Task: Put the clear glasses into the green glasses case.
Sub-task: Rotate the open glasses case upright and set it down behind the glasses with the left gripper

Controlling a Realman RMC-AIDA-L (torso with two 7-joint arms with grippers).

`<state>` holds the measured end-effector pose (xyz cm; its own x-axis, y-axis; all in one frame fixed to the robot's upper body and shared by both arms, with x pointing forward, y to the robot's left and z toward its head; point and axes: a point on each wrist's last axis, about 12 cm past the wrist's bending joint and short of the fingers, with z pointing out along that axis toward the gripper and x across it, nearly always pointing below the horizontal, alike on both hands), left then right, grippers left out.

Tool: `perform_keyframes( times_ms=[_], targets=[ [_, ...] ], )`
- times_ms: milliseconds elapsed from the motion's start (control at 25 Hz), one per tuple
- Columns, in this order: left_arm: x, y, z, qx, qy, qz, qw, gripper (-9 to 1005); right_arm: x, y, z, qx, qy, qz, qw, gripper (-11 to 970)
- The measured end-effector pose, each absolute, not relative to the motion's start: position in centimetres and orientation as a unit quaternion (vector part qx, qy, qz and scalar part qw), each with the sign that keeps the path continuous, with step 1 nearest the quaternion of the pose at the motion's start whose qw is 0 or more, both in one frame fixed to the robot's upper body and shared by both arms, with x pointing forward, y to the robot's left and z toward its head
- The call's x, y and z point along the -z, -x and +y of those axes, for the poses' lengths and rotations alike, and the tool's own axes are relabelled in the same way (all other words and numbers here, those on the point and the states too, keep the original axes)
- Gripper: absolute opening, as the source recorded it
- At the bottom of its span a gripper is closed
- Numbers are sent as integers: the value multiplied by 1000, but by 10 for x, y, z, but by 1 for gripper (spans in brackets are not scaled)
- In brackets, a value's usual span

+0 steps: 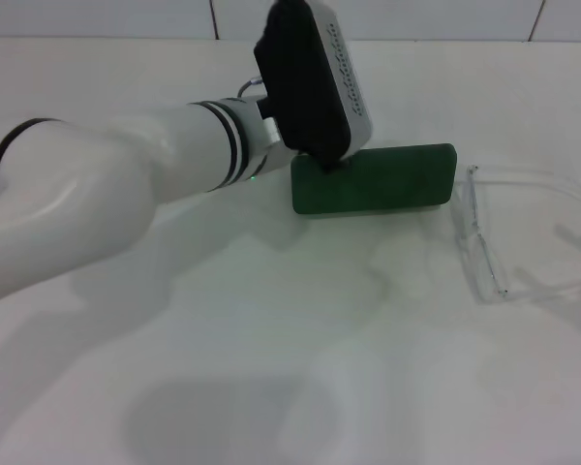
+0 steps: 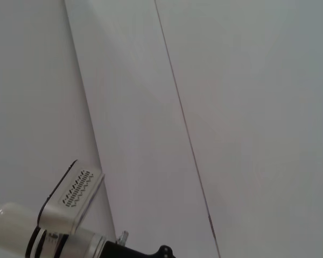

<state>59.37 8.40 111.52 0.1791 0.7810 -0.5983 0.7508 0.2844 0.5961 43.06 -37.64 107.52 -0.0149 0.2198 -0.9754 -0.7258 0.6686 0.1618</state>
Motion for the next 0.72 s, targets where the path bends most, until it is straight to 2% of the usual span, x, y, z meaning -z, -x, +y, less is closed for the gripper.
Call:
perform_keyframes(
  times_ms=[720],
  targets=[
    [-1109,-585,74,-6,-636,630,446,82,-1071,-432,-375,-350,197,627,668,873]
  ],
)
